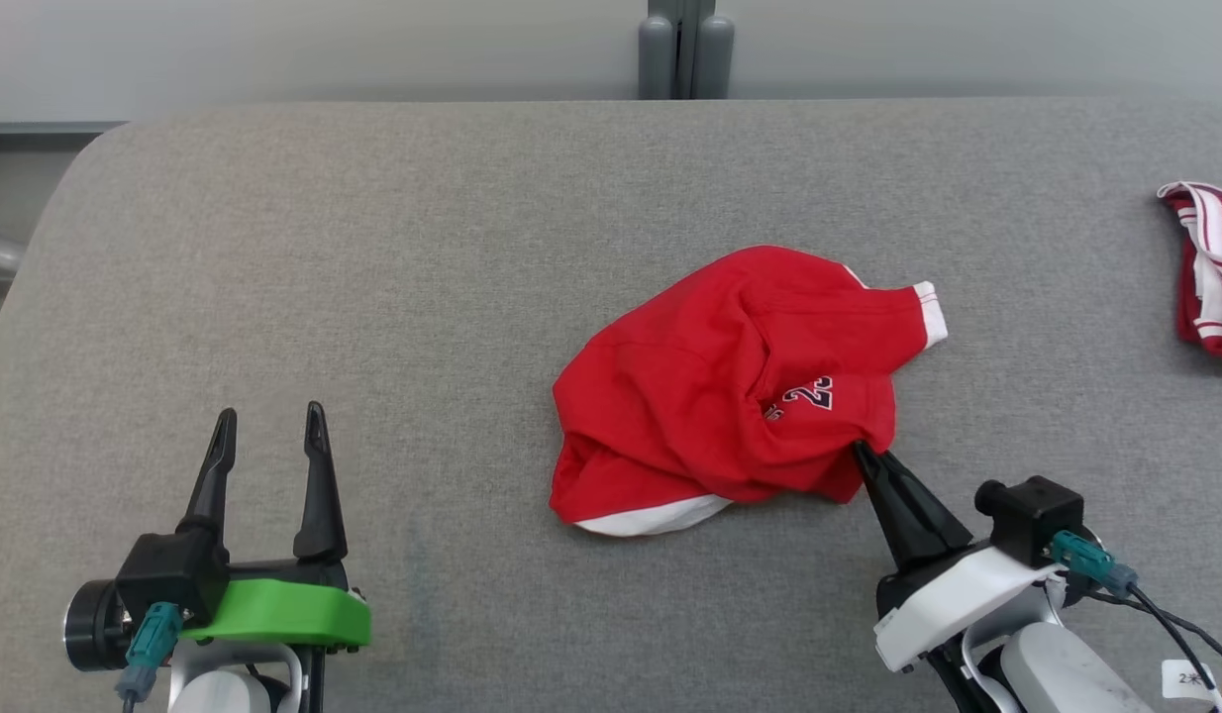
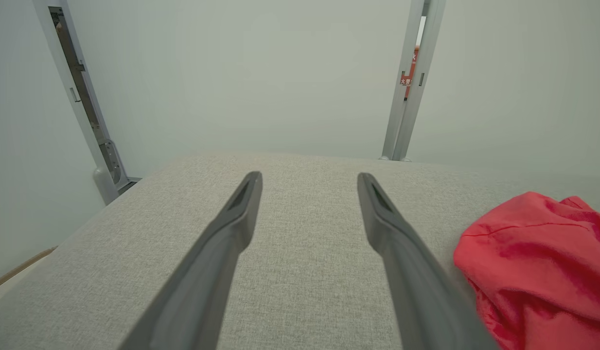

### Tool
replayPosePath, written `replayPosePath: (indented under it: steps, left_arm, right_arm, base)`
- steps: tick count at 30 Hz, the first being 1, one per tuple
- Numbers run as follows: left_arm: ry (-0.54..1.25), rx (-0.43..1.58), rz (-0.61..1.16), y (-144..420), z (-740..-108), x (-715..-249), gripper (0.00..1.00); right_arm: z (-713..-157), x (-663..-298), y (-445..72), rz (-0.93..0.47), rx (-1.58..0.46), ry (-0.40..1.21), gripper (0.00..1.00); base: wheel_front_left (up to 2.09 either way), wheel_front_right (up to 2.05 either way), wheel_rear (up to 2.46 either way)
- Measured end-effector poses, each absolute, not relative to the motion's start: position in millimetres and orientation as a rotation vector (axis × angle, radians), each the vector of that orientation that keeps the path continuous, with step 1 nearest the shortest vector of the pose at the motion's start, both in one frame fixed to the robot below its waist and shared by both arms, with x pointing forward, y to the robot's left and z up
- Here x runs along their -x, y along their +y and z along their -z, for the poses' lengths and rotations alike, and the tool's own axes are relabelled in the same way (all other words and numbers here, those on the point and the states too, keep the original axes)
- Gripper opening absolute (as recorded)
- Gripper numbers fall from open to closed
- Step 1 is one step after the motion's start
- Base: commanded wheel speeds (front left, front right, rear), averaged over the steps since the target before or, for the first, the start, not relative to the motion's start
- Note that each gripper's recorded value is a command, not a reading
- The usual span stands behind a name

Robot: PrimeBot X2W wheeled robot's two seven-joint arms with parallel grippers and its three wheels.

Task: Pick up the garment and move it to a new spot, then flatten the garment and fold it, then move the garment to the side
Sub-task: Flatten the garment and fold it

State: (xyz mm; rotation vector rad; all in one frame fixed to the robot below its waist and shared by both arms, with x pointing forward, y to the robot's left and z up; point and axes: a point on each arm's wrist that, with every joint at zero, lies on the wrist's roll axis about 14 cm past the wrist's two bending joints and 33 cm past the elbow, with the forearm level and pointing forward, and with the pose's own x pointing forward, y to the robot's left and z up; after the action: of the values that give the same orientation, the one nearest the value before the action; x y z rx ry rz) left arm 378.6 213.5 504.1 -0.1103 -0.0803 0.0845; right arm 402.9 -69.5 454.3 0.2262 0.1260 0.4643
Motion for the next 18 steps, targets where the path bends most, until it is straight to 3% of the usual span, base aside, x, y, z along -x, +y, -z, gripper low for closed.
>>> replayPosePath:
  steps: [10,18]
  left_arm:
    - [-0.079,0.134,-0.027,194,-504,-384,1.00]
    - [-0.070,0.146,0.004,180,-500,-392,1.00]
  right_arm:
    - [-509,-386,-95,-0.426,-0.205,-0.055,0.00]
    - [-530,-370,-105,-0.401,-0.207,-0.082,0.00]
  base:
    - [0.00,0.00,0.00]
    - [0.00,0.00,0.00]
